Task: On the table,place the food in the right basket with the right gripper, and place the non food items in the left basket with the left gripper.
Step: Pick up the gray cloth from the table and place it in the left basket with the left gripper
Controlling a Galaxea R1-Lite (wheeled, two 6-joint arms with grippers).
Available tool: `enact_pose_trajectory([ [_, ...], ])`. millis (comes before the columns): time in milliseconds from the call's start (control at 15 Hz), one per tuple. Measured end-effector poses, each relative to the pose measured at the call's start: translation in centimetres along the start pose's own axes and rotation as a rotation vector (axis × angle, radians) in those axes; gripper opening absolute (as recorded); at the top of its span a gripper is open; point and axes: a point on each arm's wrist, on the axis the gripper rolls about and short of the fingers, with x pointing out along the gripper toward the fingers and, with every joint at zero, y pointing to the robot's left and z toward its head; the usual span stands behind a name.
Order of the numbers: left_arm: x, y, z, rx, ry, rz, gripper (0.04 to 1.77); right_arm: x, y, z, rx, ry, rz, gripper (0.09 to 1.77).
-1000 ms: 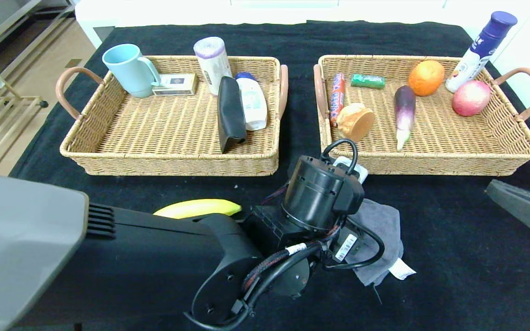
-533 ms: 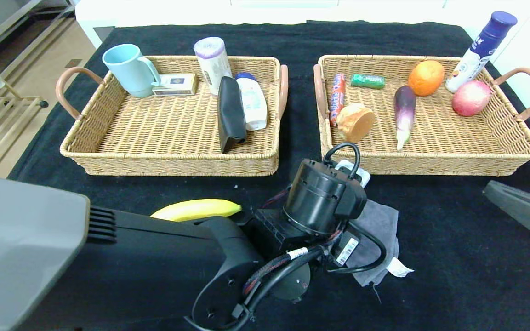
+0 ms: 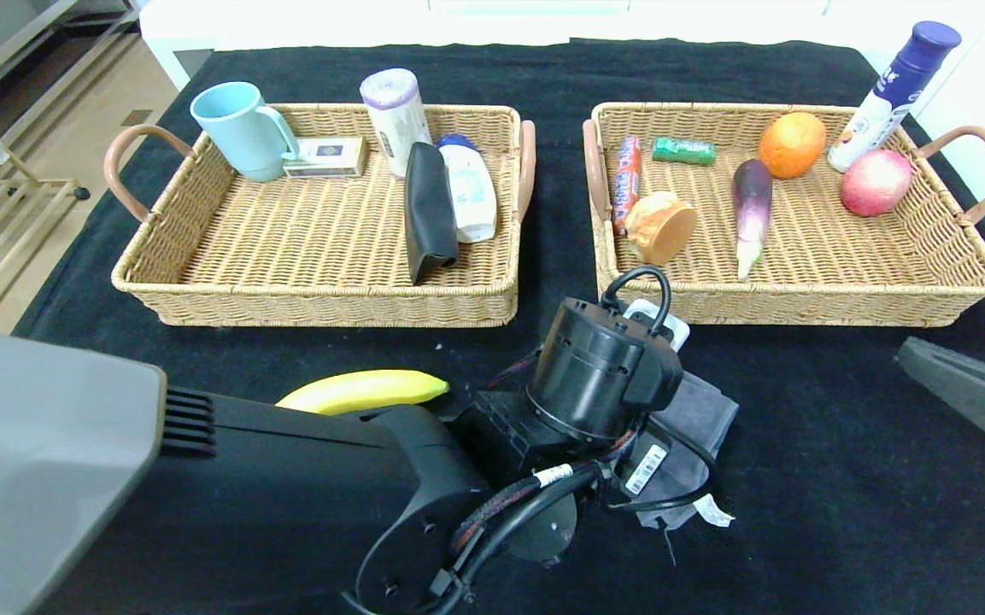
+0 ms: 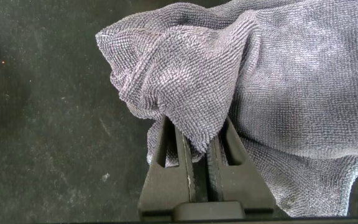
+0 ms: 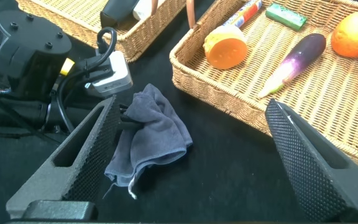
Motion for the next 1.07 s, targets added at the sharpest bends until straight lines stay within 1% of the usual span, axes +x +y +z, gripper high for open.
enact_pose_trajectory([
  [333,-0.1,-0.1,-0.1,0.001,0.002,-0.002,0.22,0.0,0.0,0.0,-0.001,-0.002,0.000,1.71],
  [600,-1.0,0.2,0.3,-0.002,-0.007,-0.004,0.22,-0.8,-0.2,0.6,0.000,-0.037,-0.008,1.71],
  [800,-2.7,1.0,1.5,-0.024,-0.055,-0.029,0.22,-1.3,-0.3,0.9,0.003,-0.056,-0.013,1.71],
  [1067,-5.2,1.9,2.4,-0.051,-0.102,-0.042,0.22,-0.9,-0.2,0.7,0.001,-0.040,-0.012,1.71],
])
